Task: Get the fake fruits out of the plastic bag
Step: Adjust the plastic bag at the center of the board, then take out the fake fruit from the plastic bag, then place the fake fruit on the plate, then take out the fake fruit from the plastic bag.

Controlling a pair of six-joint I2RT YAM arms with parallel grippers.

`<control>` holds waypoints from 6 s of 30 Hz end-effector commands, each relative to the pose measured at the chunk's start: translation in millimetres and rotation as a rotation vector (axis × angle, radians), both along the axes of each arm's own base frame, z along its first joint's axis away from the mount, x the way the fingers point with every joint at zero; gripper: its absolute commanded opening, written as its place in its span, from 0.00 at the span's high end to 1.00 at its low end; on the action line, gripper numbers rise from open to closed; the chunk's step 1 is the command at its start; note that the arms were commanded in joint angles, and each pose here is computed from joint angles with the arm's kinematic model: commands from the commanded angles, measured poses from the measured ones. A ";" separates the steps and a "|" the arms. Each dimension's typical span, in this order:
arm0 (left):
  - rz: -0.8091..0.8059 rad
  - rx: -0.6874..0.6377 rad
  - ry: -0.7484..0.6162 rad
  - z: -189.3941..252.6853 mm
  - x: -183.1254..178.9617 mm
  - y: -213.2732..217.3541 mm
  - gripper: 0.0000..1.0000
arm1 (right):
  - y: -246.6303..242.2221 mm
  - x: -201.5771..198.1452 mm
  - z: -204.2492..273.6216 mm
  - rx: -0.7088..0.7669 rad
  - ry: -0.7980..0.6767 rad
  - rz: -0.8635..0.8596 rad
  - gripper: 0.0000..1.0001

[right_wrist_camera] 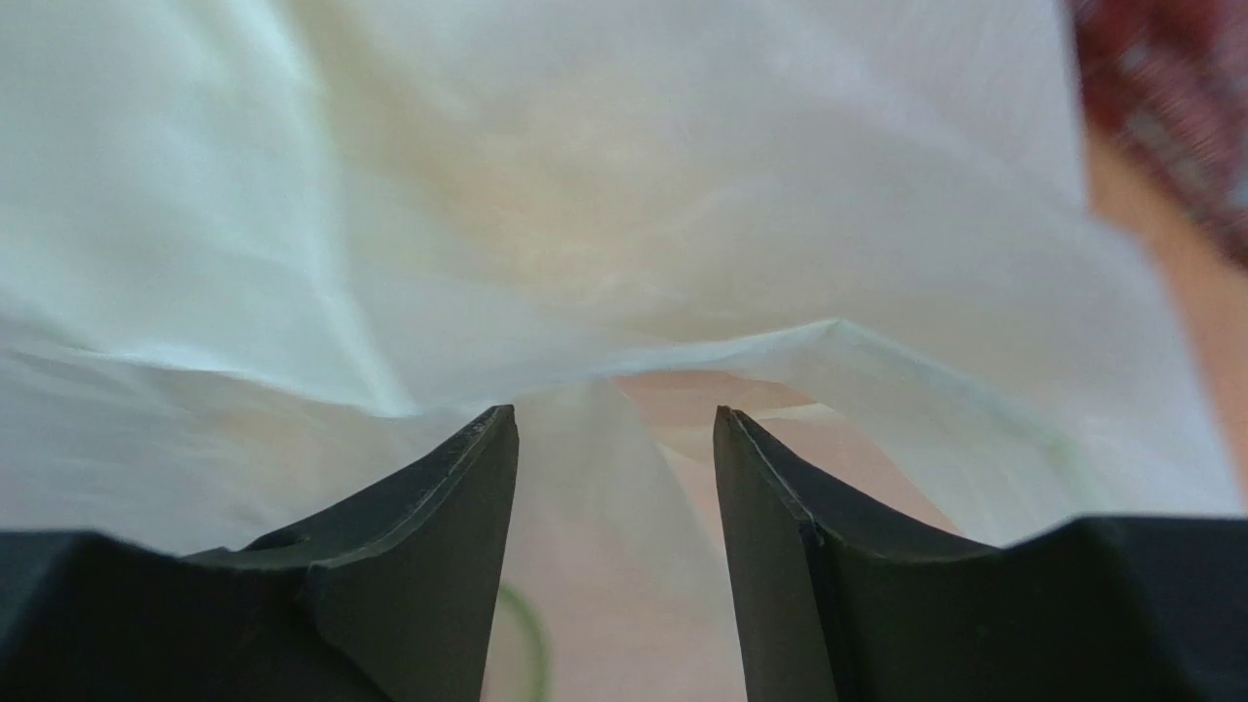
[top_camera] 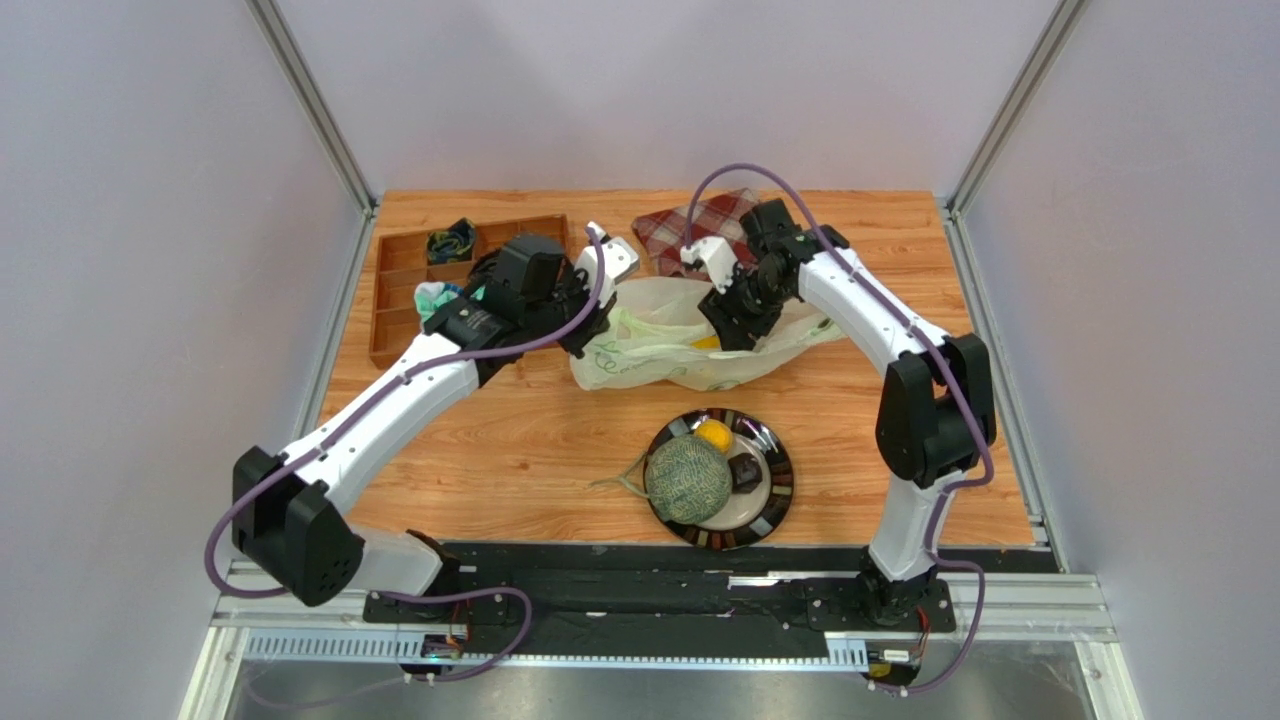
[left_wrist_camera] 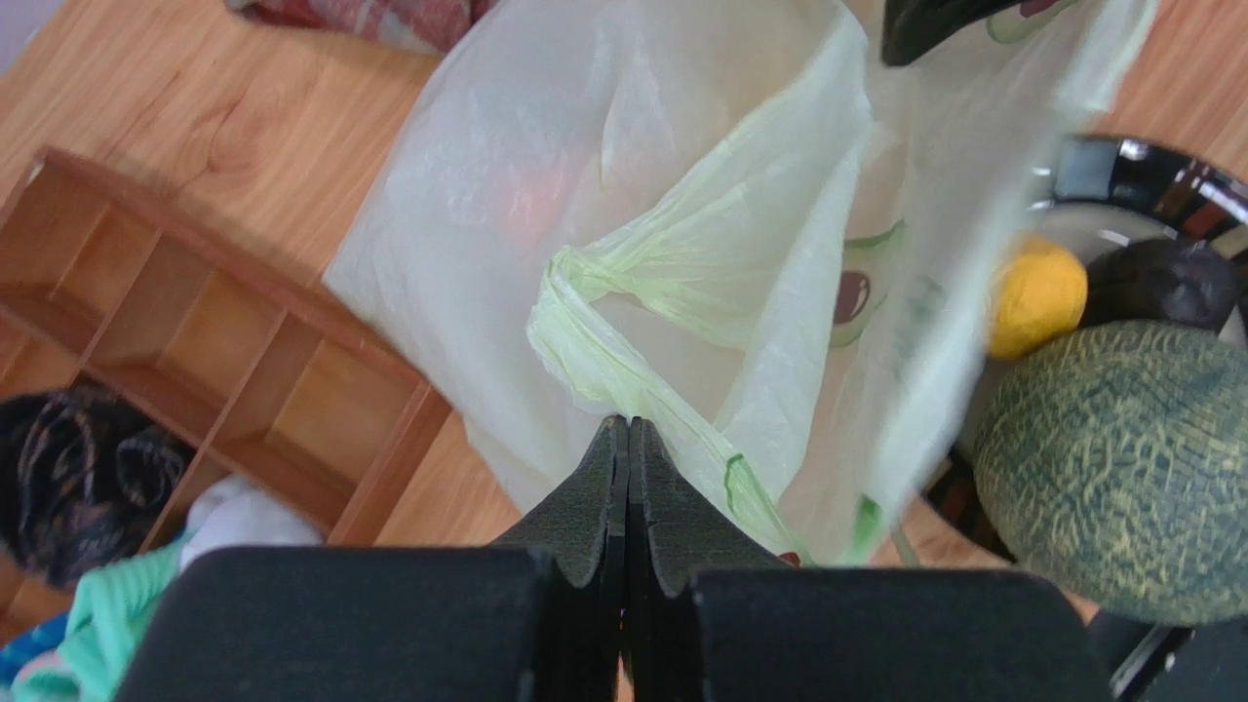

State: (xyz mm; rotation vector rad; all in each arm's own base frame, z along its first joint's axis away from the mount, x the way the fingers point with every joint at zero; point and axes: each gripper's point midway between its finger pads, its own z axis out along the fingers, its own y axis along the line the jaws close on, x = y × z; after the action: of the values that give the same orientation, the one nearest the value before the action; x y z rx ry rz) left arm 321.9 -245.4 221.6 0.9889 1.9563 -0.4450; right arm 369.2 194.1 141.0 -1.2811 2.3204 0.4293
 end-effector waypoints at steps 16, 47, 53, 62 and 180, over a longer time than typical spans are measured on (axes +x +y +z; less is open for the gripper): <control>-0.171 -0.074 -0.092 36.5 14.9 -66.1 1.00 | -315.3 -77.8 -41.7 -0.420 0.038 -0.744 0.45; -0.198 -0.056 0.028 -3.5 8.3 -105.1 1.00 | -122.8 -13.9 -3.4 0.017 0.157 -0.610 0.00; -0.187 -0.075 0.021 -0.2 11.0 -109.0 1.00 | -111.0 -48.8 32.3 0.188 -0.250 -0.529 0.00; -0.188 -0.100 0.031 1.5 8.7 -113.0 1.00 | -82.2 -58.8 15.7 0.283 -0.126 -0.460 0.39; -0.221 -0.181 0.149 8.5 -11.3 -131.6 1.00 | -26.7 -115.3 143.8 0.248 -0.242 0.021 0.27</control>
State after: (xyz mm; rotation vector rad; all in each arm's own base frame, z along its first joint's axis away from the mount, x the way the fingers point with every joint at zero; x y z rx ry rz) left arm 319.0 -373.3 194.7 1.0905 1.9882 -0.7714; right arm 235.0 173.8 296.9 -1.2284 1.9235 0.5276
